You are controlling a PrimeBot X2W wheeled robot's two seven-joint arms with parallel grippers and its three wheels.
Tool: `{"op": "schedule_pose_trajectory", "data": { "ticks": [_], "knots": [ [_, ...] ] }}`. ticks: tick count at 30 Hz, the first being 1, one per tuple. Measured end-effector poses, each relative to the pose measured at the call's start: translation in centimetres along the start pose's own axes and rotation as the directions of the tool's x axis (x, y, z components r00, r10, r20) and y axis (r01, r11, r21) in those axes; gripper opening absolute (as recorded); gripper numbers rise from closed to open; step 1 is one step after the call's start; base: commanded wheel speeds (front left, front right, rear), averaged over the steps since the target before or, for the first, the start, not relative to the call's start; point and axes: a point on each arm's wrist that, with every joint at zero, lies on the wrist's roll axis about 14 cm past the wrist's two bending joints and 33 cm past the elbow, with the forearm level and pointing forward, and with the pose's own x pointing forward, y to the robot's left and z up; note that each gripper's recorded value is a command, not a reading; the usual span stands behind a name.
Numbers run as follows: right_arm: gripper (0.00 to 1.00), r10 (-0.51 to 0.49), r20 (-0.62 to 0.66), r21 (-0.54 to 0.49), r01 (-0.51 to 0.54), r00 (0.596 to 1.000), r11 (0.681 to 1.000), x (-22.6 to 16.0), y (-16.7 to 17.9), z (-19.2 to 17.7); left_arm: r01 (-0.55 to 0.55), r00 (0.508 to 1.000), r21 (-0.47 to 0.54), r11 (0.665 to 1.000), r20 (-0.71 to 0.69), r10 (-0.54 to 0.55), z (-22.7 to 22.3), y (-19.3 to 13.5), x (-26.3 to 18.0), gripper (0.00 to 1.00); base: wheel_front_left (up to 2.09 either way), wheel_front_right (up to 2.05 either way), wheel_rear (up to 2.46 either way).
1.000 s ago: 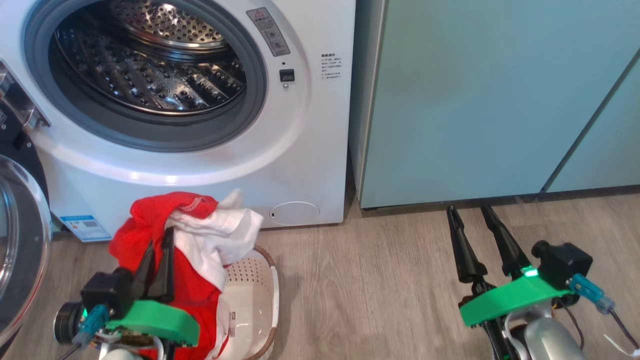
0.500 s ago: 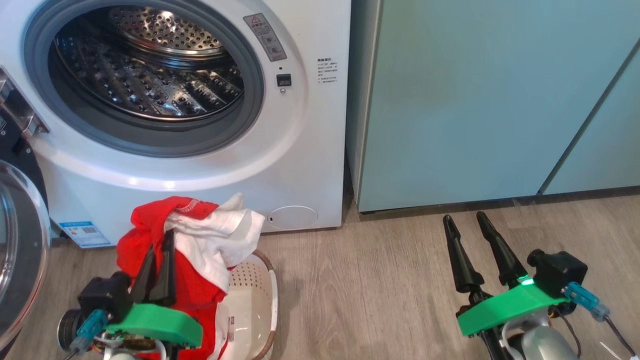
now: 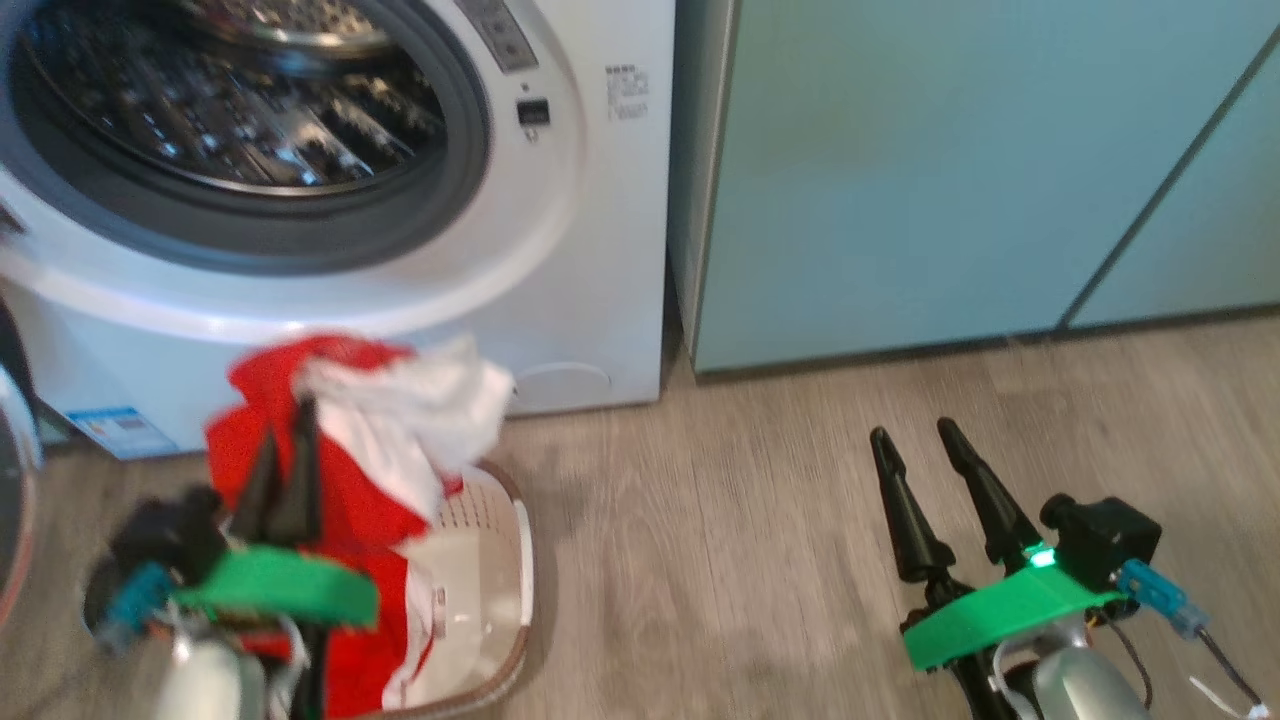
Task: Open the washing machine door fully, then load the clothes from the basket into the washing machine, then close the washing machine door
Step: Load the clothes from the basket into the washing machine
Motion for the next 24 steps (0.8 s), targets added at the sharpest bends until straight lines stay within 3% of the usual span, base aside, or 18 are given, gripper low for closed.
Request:
{"op": "schedule_pose_trajectory", "data": {
  "ticks": [11,24],
  "knots": [
    [1.00,-0.028,-0.062,-0.016,0.027,0.998,1.000,3.5,-1.4,-2.1,-0.013,0.988,-0.043,0.999,0.150,0.019,2.3,1.9,11.2,0.00,0.00,0.00,0.00],
    [1.00,-0.147,-0.141,-0.038,0.143,0.979,0.989,5.0,-5.9,-5.2,-0.022,0.988,-0.027,0.999,0.154,0.026,-1.1,4.9,25.3,0.00,0.00,0.00,0.00]
  ]
}}
